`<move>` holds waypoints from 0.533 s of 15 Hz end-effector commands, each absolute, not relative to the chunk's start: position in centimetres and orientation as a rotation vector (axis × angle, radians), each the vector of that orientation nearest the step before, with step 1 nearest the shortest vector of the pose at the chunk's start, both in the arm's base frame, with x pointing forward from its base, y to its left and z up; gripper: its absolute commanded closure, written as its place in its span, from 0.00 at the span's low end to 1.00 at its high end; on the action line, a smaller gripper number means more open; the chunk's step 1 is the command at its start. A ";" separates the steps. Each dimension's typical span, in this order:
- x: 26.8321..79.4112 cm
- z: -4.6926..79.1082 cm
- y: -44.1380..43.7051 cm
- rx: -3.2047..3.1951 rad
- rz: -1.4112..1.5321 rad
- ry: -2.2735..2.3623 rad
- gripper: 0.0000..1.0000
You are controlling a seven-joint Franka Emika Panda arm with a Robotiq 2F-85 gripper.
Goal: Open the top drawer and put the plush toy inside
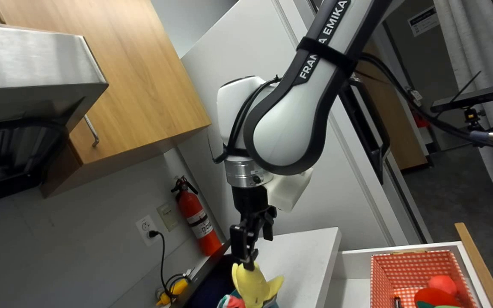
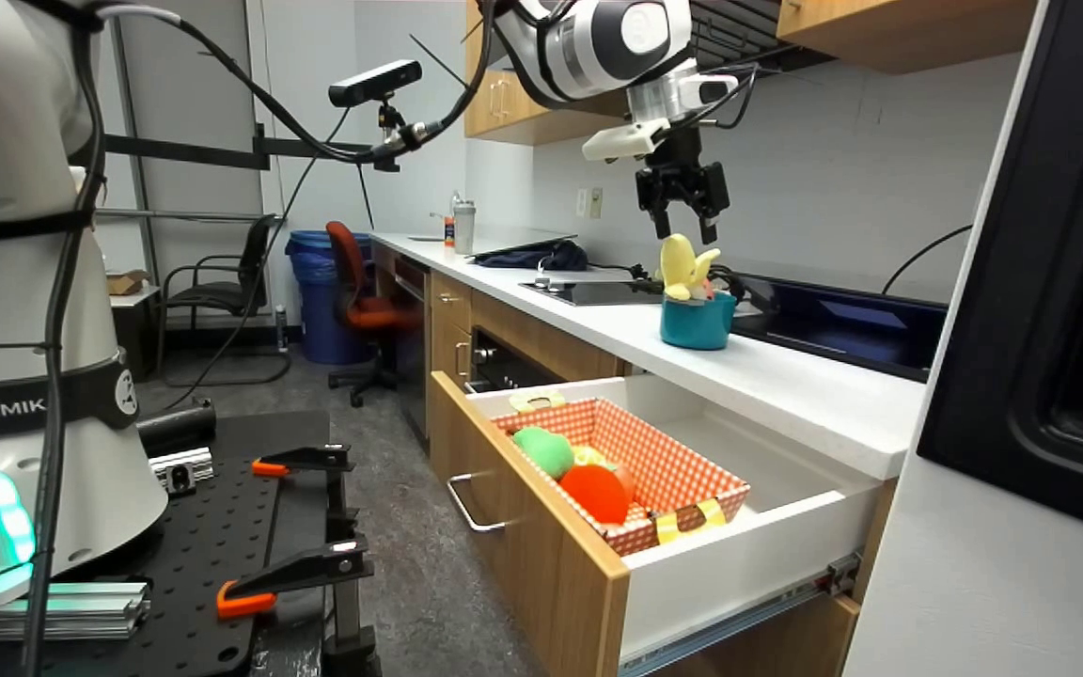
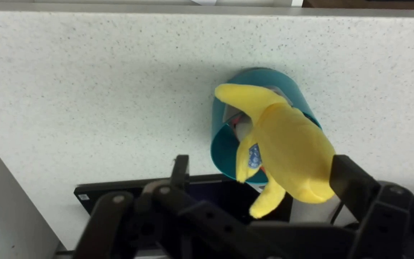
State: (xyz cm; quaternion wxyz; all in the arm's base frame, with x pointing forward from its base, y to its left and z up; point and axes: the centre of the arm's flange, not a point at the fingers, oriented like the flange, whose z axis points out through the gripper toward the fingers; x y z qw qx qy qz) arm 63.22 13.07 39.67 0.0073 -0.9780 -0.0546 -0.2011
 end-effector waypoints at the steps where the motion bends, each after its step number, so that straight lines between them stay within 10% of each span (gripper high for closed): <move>1: 64.2 40.6 14.3 -3.058 -0.624 -0.225 0.00; 8: 65.6 39.0 15.9 -3.034 -0.596 -0.278 0.00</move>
